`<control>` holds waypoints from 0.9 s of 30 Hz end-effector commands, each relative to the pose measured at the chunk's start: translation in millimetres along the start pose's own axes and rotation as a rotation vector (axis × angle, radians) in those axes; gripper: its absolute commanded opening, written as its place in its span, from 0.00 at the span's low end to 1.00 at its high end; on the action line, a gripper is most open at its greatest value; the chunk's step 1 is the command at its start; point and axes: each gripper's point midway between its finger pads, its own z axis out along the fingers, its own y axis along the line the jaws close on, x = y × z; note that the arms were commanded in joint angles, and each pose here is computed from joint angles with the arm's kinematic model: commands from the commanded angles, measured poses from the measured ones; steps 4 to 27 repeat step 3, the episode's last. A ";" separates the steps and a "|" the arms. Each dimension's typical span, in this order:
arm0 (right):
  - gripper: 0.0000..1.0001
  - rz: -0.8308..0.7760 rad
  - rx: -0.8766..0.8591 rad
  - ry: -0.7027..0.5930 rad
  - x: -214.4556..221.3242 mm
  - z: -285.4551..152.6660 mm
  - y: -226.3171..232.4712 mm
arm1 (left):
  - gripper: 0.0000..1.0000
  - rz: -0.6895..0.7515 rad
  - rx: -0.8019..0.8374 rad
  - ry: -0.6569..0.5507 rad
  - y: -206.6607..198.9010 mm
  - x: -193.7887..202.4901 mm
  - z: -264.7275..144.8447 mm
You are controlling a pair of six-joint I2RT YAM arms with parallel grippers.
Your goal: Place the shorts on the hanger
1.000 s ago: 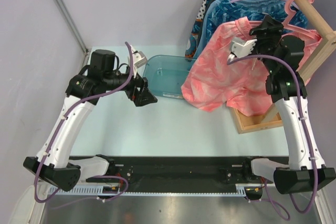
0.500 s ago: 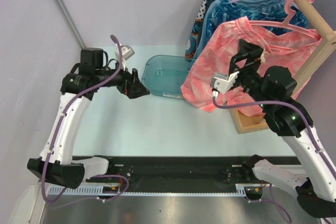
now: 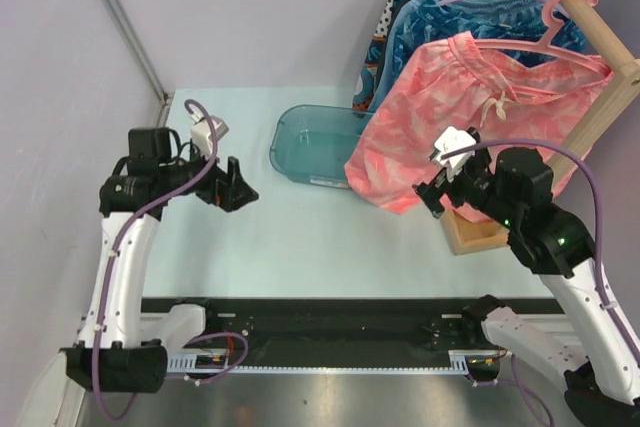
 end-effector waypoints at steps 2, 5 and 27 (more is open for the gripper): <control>1.00 0.183 -0.028 -0.066 -6.8 -23.1 13.9 | 1.00 0.090 -0.118 -0.026 13.9 6.2 -10.0; 1.00 0.191 -0.023 -0.079 -9.0 -26.8 13.6 | 1.00 0.094 -0.122 -0.023 14.8 6.7 -10.2; 1.00 0.191 -0.023 -0.079 -9.0 -26.8 13.6 | 1.00 0.094 -0.122 -0.023 14.8 6.7 -10.2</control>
